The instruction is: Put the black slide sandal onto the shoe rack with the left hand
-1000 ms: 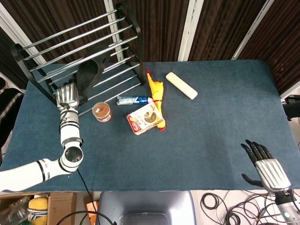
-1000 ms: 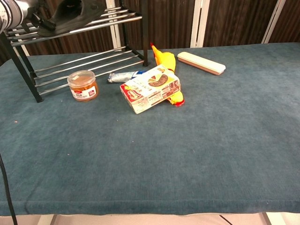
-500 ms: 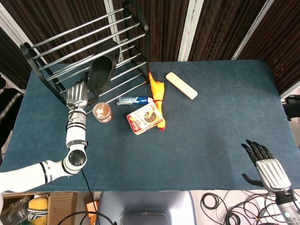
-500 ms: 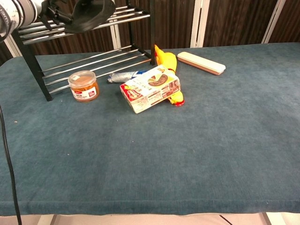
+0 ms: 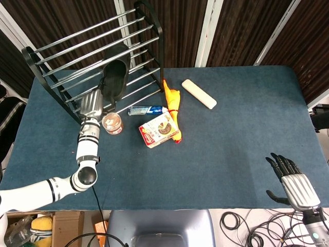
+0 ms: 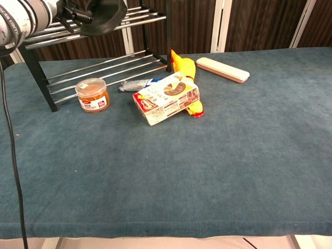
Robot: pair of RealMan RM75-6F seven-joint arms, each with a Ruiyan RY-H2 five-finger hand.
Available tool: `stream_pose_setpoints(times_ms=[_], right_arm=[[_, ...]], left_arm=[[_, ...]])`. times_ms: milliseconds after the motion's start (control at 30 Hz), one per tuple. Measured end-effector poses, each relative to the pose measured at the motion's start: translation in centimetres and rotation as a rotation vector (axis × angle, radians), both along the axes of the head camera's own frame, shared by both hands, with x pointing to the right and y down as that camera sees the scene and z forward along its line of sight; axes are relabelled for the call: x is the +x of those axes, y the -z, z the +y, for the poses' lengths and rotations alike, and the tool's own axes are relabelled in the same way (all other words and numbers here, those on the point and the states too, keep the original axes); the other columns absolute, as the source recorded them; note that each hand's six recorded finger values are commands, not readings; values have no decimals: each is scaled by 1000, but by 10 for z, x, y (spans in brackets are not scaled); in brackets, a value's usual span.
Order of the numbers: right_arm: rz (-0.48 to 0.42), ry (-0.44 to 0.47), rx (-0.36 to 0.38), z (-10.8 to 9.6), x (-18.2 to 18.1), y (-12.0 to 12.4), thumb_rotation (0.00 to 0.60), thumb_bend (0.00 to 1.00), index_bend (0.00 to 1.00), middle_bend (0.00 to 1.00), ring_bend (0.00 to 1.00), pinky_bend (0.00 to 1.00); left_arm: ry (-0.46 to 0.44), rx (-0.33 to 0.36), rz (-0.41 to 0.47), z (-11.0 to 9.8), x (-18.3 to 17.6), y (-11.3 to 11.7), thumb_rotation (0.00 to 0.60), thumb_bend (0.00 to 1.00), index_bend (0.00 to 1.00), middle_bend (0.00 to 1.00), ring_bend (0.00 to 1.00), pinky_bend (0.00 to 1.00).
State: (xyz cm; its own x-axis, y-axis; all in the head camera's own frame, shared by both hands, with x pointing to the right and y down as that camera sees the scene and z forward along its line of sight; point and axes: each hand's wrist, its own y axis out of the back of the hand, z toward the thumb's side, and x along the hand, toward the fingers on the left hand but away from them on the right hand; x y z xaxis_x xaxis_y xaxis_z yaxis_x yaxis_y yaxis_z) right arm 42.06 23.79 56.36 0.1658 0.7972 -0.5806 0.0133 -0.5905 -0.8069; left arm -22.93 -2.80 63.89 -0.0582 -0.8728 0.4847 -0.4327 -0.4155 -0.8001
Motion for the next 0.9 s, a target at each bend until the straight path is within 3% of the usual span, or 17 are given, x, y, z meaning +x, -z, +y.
stream_pose_setpoints(times_ms=[600, 900], right_arm=[[-4, -2, 2, 0, 0, 1, 600, 176, 0, 0, 0, 119], [-7, -9, 8, -1, 3, 3, 600, 176, 0, 0, 0, 119]], left_arm=[[-26, 44, 133, 1, 47, -3, 435, 630, 15, 246, 212, 302], [-28, 106, 208, -3, 67, -1, 550, 629, 15, 247, 181, 296]])
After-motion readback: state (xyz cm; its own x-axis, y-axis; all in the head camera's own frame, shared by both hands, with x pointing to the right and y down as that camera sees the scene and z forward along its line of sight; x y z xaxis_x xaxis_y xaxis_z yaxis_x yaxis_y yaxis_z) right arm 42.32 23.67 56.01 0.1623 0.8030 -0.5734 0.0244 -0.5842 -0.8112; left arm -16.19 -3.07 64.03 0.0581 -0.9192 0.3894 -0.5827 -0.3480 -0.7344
